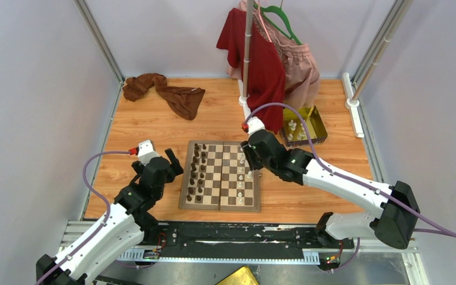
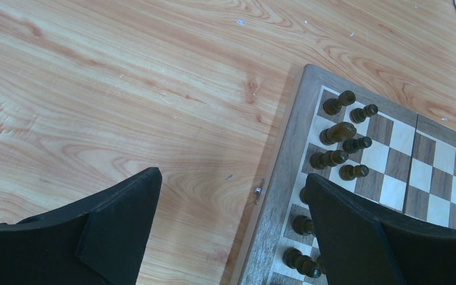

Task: Set up the chess pieces on the board
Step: Place the chess piece on the chessboard, then pick up the chess piece from the storage box.

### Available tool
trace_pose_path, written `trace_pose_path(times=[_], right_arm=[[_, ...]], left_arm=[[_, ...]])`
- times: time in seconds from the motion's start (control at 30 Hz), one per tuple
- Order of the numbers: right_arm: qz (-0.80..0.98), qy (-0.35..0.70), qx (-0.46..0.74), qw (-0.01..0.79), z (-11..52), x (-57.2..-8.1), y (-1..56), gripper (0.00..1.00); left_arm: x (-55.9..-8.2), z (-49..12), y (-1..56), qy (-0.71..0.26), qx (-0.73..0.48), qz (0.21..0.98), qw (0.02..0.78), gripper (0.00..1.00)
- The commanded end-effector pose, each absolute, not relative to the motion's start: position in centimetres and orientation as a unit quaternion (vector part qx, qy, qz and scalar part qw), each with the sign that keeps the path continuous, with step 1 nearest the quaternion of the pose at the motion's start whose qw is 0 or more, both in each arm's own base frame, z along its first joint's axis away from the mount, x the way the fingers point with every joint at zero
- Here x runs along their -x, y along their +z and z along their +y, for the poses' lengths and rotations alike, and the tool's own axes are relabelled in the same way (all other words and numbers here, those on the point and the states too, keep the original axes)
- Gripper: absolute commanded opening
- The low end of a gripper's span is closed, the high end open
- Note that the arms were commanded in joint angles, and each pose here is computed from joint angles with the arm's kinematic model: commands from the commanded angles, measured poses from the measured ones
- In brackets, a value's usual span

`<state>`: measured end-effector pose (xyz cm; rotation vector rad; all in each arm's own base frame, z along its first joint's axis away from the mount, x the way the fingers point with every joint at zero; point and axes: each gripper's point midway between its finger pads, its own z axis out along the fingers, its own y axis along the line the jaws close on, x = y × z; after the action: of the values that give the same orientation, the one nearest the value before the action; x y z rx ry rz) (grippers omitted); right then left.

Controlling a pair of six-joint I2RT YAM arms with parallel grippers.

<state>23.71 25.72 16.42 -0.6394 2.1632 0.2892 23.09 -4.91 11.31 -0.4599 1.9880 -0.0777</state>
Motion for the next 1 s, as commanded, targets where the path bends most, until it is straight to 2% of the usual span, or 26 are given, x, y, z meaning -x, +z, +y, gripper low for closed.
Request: trace_pose_path(times=[0.0,0.4,0.97], right_arm=[[0.864,0.065,0.211,0.452,22.6,-26.3,18.2,0.41],[0.869,-0.002,-0.011,0.494,10.8,-34.9,18.5,0.40],[0.899,-0.026,-0.075,0.431,5.6,-44.6,11.5,0.35]], left_arm=[[-23.3,-4.6,11.3,-0.030,0.205,0.823,0.529,1.00],[-23.8,-5.3,10.5,-0.046,0.211,0.822,0.528,1.00],[-26.0,-7.5,10.4,-0.068,0.212,0.823,0.523,1.00]])
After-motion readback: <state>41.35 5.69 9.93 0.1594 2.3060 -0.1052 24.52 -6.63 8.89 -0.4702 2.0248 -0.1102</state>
